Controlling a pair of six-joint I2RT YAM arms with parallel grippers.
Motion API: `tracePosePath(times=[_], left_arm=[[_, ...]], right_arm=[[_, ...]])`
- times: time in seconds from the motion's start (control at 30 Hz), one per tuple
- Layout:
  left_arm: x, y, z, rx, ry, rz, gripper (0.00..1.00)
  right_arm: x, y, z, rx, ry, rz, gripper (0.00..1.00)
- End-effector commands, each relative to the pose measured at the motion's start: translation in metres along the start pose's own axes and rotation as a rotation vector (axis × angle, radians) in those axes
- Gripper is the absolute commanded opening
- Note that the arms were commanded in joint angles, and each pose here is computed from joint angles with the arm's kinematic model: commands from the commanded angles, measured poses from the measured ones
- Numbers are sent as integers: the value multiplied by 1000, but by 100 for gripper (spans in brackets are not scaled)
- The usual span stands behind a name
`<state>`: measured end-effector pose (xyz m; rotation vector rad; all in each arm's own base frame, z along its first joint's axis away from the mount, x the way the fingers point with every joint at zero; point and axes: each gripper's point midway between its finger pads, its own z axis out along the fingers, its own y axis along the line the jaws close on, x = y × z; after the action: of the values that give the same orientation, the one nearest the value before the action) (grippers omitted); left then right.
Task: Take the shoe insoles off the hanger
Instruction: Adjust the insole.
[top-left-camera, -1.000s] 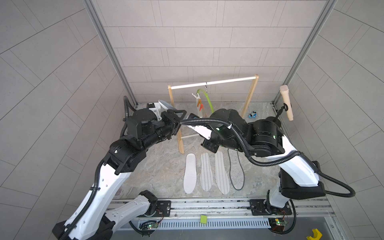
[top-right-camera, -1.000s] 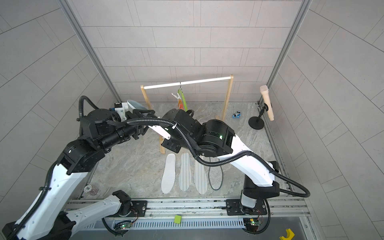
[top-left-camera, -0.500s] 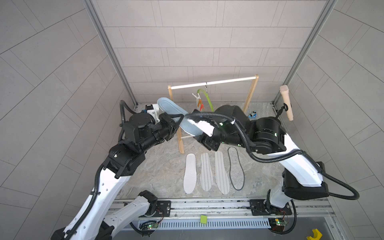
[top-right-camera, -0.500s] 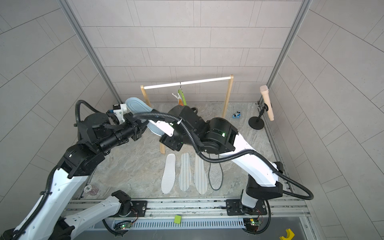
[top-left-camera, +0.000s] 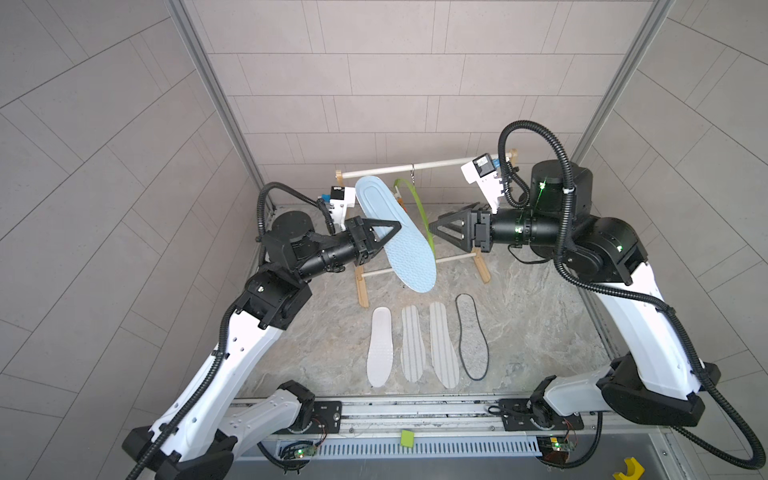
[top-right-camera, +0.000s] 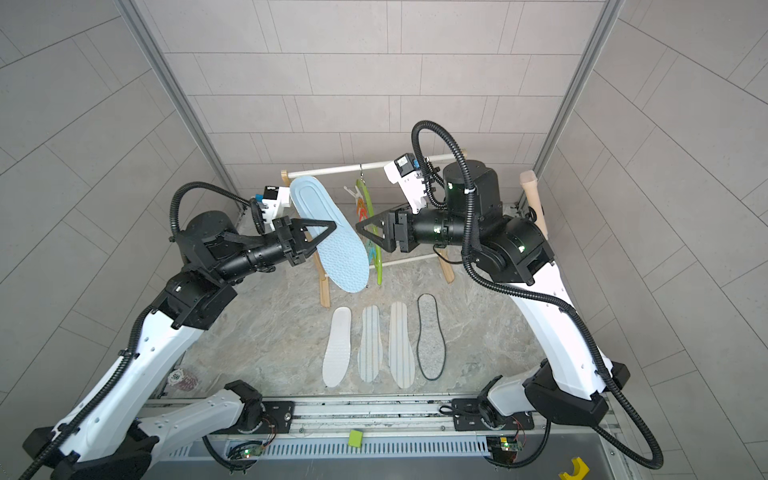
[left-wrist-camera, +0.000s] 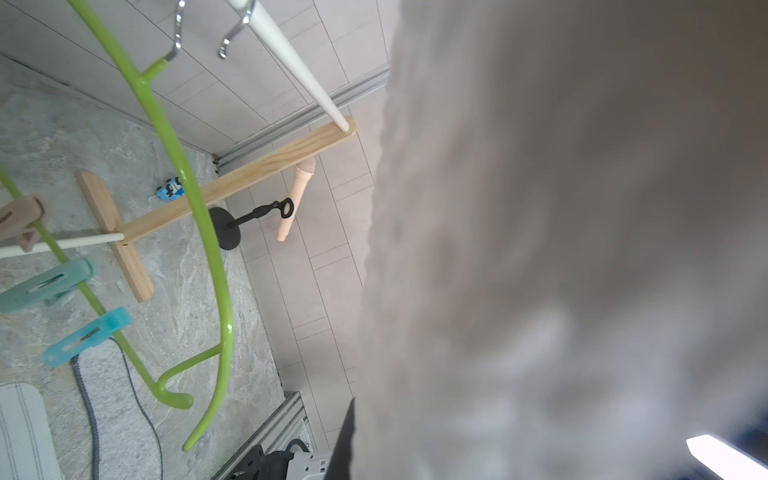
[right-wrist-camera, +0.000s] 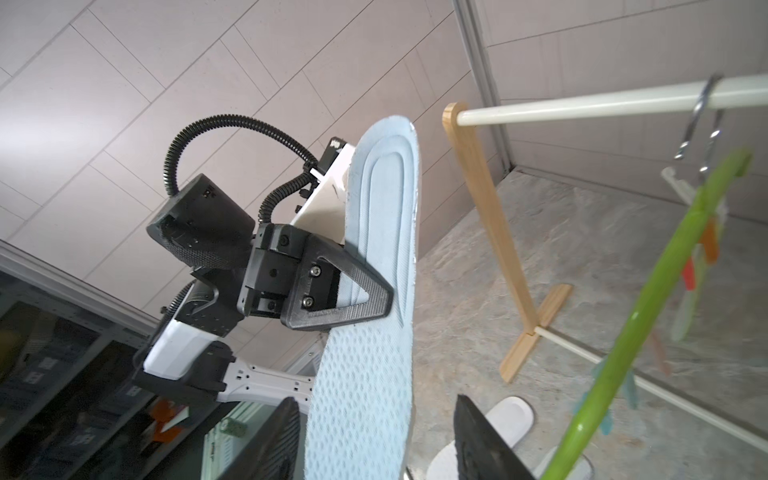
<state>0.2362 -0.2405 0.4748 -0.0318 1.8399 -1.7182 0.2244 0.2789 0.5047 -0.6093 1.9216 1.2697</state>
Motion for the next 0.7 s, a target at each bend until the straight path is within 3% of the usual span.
tracePosePath(times=[0.0, 0.07, 0.23, 0.37, 0.47, 0.5, 0.53, 0.63, 0.67], left_arm=[[0, -44, -5, 151, 39, 83, 0], [2, -48, -4, 168, 58, 80, 0], [3, -49, -3, 172, 70, 82, 0], [3, -45, -1, 165, 67, 80, 0], [1, -42, 1, 157, 63, 75, 0], [0, -42, 1, 156, 59, 76, 0], [0, -41, 1, 154, 56, 76, 7], [-3, -39, 2, 147, 43, 78, 44], [-4, -38, 3, 144, 36, 79, 70]], right_arm=[[-1, 15, -1, -95, -5, 57, 61], [2, 12, 2, -90, 4, 72, 57], [7, 12, 10, -132, 32, 116, 35], [6, 17, 11, -168, 26, 131, 22], [4, 19, 11, -186, 10, 146, 2], [3, 20, 11, -196, 7, 153, 0], [2, 20, 12, -203, 4, 161, 0], [1, 21, 11, -213, -10, 172, 0], [1, 21, 10, -209, -16, 170, 0]])
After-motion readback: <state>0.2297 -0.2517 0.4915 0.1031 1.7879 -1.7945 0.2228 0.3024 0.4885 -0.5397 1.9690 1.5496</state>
